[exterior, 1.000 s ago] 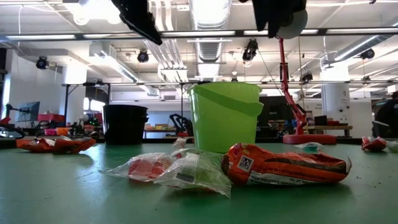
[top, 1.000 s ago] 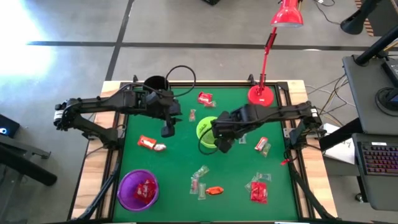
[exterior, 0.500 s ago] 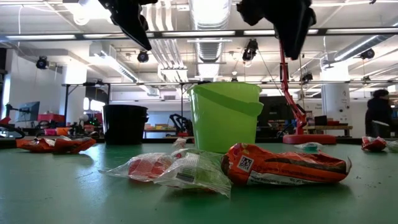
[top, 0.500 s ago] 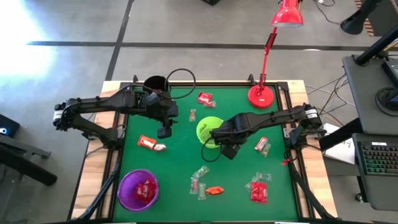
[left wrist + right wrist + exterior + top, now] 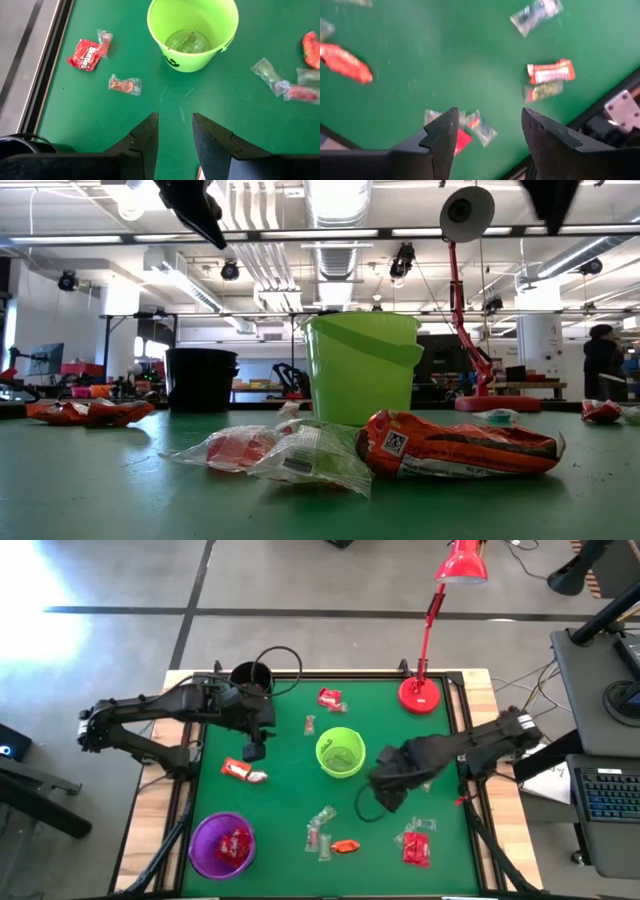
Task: Sort candy
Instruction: Put the blue gummy into the green bucket
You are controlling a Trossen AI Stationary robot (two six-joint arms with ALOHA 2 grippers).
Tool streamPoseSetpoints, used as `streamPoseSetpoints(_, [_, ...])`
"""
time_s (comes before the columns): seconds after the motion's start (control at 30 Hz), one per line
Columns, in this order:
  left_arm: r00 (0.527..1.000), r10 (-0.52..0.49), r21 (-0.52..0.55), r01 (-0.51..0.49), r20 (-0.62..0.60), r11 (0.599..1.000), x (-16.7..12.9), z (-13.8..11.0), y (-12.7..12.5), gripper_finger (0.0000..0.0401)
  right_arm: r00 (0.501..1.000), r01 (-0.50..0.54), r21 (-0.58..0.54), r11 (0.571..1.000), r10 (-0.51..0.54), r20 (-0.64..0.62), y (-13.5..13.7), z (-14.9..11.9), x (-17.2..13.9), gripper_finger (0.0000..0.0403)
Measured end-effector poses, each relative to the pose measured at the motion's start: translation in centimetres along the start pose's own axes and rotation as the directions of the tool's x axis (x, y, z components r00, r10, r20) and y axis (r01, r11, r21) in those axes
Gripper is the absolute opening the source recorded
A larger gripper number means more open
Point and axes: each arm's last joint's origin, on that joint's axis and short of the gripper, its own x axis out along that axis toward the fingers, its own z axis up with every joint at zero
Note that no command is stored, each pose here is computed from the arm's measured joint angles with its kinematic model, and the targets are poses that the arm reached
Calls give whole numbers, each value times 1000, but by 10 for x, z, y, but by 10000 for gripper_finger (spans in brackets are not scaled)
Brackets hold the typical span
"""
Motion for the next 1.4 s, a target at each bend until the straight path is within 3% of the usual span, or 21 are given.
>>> streamPoseSetpoints(0.23, [999,3,-20,-1,54,1000,-18,-5,1,103,1000,12,-109,994,-14,-9,-11,-52,6,217])
streamPoseSetpoints(0.47, [996,5,-64,1,89,998,-29,-8,2,103,999,27,-208,978,-31,-12,-14,-77,35,217])
streamPoseSetpoints(0.73, [996,5,-67,1,93,998,-32,-10,2,103,991,-44,-271,962,8,-132,-10,-83,83,217])
streamPoseSetpoints(0.9, [996,5,-67,1,88,998,-31,-10,2,103,988,-96,-294,951,55,-145,-9,-84,106,217])
streamPoseSetpoints(1.4, [997,5,-91,3,81,996,-30,-10,2,103,979,-107,-241,964,60,-194,-19,-88,145,217])
